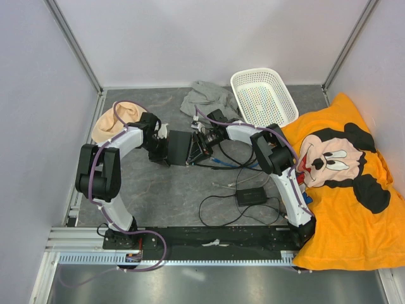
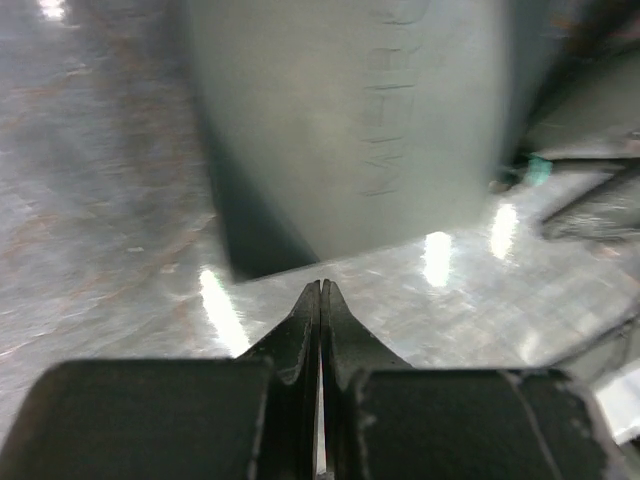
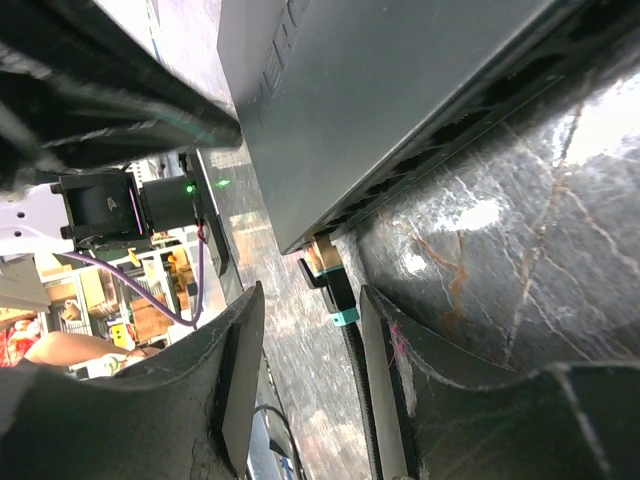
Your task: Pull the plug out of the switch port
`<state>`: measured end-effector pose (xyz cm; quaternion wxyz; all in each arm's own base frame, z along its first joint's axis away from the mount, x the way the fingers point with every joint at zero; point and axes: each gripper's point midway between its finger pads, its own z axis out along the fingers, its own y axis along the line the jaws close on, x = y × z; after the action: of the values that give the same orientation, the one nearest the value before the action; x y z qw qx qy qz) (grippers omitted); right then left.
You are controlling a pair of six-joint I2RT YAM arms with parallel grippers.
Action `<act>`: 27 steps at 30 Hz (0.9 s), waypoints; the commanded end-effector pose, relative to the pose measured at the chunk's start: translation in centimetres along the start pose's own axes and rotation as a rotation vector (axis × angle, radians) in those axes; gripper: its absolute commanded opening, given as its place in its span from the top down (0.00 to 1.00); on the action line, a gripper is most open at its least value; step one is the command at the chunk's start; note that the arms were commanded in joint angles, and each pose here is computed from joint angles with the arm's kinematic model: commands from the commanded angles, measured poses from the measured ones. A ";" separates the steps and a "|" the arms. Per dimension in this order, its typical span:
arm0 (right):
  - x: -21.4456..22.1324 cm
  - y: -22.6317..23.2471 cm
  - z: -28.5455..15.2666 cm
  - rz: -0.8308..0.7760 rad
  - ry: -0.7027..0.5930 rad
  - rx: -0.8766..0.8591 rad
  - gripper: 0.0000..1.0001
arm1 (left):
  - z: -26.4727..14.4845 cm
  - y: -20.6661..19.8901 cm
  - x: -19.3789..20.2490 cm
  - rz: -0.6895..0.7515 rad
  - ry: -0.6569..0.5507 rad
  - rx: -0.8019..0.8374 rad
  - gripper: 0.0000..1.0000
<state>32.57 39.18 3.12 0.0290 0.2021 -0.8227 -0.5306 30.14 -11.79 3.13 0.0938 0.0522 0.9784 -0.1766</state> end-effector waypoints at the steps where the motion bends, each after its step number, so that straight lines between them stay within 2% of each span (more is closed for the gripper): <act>1: -0.8 0.5 -0.4 -0.065 -0.020 0.037 0.48 | -2.1 -4.0 -1.8 0.036 -0.024 0.190 0.98; 5: -0.8 0.2 -0.4 -0.057 -0.021 0.040 0.49 | -3.6 -5.5 -4.0 0.056 -0.093 0.243 0.98; 11: -0.8 -0.1 -0.4 -0.045 -0.021 0.046 0.49 | -1.7 -1.3 -6.1 0.007 -0.115 0.010 0.98; 19: -1.0 -0.5 -0.4 -0.047 -0.032 0.074 0.52 | 1.1 2.0 -4.4 -0.025 -0.036 -0.131 0.98; 27: -1.1 -0.9 0.0 -0.060 -0.033 0.102 0.55 | 1.9 1.6 -3.6 -0.015 -0.016 -0.132 0.98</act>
<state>32.66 39.02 2.72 0.0278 0.1982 -0.8319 -0.5176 34.85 -12.33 3.86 0.1186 0.0417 0.9792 -0.1590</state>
